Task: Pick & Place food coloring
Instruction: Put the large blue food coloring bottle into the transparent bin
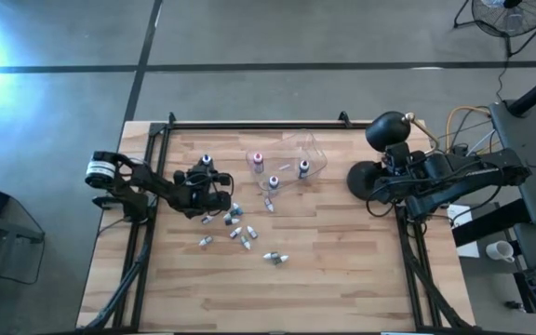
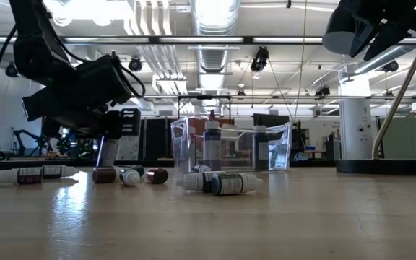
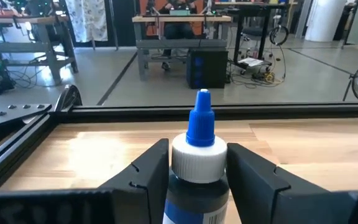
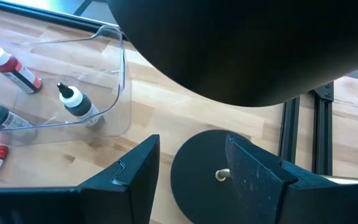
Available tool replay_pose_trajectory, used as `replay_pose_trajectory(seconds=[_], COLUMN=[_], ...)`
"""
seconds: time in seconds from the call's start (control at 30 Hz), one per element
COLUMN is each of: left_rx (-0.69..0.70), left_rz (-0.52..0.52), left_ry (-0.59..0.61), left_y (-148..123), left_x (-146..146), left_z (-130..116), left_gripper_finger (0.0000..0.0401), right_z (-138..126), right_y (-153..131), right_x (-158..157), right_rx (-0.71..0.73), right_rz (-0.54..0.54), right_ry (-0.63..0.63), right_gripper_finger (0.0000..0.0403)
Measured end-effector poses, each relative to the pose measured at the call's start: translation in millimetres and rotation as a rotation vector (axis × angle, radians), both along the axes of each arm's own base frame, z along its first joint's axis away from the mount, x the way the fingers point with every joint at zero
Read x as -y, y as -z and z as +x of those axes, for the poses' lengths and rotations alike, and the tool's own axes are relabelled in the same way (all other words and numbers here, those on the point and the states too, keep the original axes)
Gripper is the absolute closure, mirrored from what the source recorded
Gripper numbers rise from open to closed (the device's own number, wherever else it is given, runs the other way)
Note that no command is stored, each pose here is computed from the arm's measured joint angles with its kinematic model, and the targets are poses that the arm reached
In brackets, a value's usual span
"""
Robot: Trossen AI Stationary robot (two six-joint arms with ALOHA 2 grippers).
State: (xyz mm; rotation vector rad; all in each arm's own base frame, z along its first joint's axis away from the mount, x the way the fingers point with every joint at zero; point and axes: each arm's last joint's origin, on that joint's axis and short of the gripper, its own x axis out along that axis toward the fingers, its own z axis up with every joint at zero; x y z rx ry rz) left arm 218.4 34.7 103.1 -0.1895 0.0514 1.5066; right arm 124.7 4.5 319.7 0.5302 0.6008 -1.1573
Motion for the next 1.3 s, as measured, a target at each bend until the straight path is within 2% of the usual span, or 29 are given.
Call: replay_pose_trajectory(seconds=[0.37, 0.63, 0.77, 0.87, 1.03, 1.13, 1.3], left_rx=[-0.032, 0.009, 0.021, -0.001, -0.017, -0.029, -0.122], left_rz=[-0.032, -0.076, -0.117, -0.193, -0.265, -0.262, -0.254], left_ry=[0.065, 0.035, 0.061, 0.102, 0.162, 0.163, 0.146], left_y=[0.5, 0.9, -6.0, -10.1, -20.4, -34.1, -63.1], left_x=[10.5, 14.4, 18.0, 19.3, 21.7, 21.6, 20.3], left_z=[-1.2, -19.7, -23.4, -23.6, -24.6, -27.8, -40.5], left_gripper_finger=[0.027, 0.0244, 0.0231, 0.0229, 0.0229, 0.0229, 0.0229], right_z=[-0.2, -0.1, -0.2, -0.2, -0.2, -0.2, -0.2], right_y=[3.3, 6.4, 7.7, 9.2, 10.1, 10.1, 10.5], right_x=[0.0, 0.0, 0.0, 0.0, 0.0, 0.0, 0.2], right_rx=[-0.011, -0.017, -0.022, -0.028, -0.031, -0.031, -0.031], right_rz=[-0.002, -0.002, -0.003, -0.004, -0.005, -0.005, -0.011], right_ry=[0.004, 0.008, 0.008, 0.008, 0.008, 0.008, 0.009], right_gripper_finger=[0.0227, 0.0227, 0.0227, 0.0227, 0.0227, 0.0227, 0.0227])
